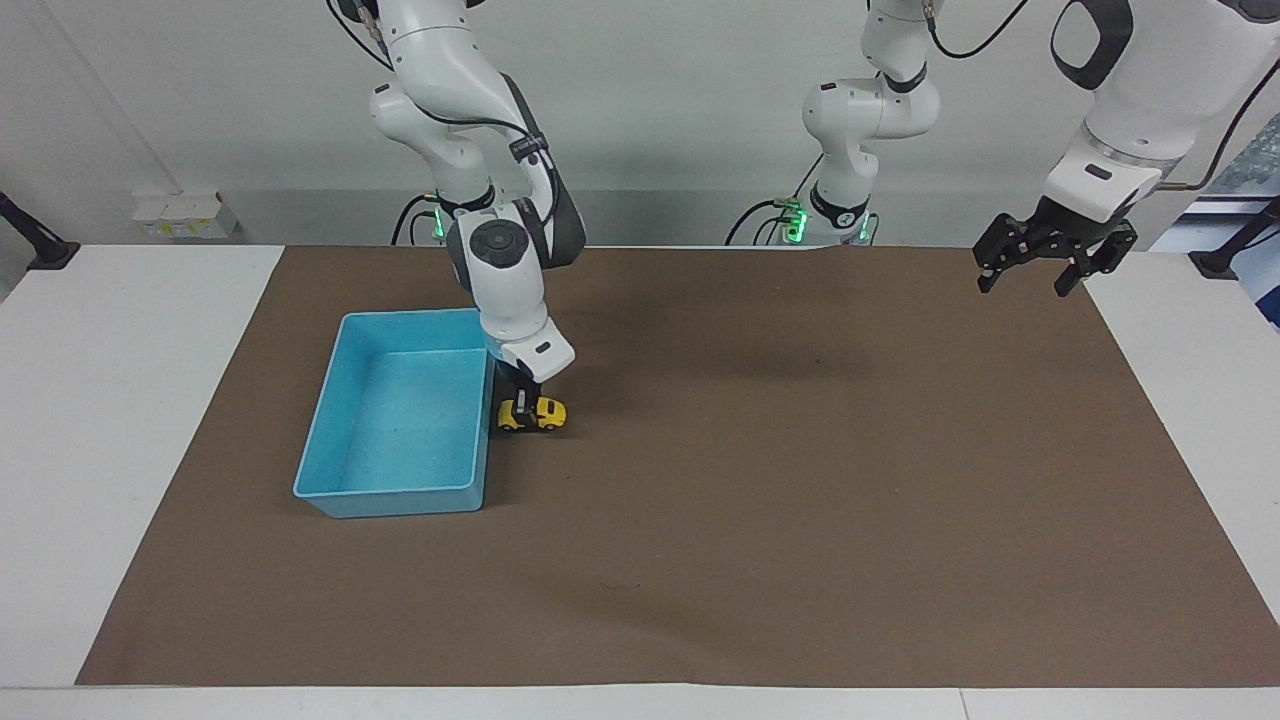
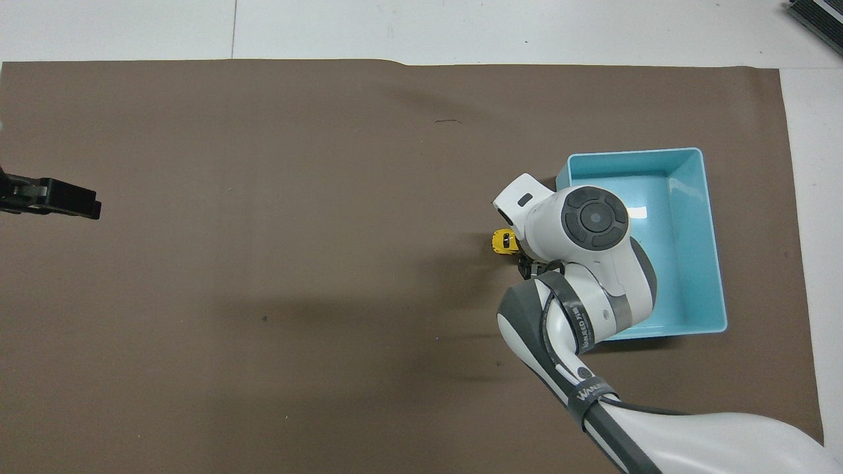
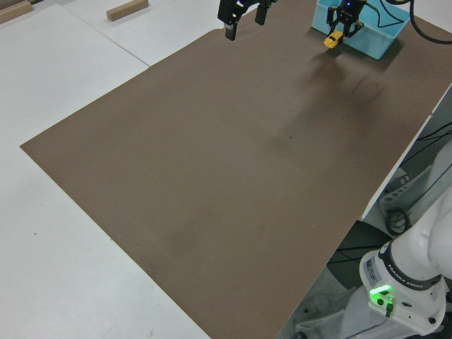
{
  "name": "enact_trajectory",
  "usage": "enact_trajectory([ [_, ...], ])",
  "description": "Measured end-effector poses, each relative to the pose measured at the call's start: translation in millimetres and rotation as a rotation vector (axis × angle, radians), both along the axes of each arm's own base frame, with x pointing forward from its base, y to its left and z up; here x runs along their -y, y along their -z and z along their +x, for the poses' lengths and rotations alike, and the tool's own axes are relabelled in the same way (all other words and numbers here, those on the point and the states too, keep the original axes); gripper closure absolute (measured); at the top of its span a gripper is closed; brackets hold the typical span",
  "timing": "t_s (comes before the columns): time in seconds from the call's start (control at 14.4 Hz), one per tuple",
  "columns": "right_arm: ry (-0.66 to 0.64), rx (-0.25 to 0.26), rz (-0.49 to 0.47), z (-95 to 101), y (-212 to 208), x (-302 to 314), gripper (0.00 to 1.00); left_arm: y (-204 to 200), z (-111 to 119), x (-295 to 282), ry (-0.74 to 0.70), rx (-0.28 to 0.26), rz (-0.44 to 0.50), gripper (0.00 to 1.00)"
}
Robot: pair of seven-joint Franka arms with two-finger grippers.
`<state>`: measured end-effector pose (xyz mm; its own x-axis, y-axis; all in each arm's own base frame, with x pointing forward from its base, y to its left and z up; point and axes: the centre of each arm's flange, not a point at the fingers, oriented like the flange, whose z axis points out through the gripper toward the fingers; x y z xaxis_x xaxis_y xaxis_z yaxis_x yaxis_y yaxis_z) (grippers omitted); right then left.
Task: Wind up and store yellow beetle car
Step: 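Lower the car into the blue bin and open the right gripper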
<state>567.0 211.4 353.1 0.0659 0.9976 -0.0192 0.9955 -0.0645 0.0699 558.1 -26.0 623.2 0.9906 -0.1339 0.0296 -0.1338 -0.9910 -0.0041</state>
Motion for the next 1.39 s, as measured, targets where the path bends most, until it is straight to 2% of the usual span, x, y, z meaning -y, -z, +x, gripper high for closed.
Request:
enact_trajectory([
  [0.35,0.027,-0.026,-0.016,13.2,-56.3,7.7,0.55,0.0,0.0,0.0,0.000,0.000,0.000,0.00],
  [0.7,0.035,-0.055,-0.030,16.2,-94.9,48.6,0.55,0.0,0.0,0.0,0.000,0.000,0.000,0.00],
  [0.97,-0.005,-0.092,-0.039,20.7,-84.5,107.1,0.55,0.0,0.0,0.0,0.000,0.000,0.000,0.00],
  [1.25,-0.057,-0.103,-0.035,3.9,-56.8,161.4,0.55,0.0,0.0,0.0,0.000,0.000,0.000,0.00],
  [1.39,-0.086,-0.087,-0.033,-2.8,-44.1,175.6,0.55,0.0,0.0,0.0,0.000,0.000,0.000,0.00],
])
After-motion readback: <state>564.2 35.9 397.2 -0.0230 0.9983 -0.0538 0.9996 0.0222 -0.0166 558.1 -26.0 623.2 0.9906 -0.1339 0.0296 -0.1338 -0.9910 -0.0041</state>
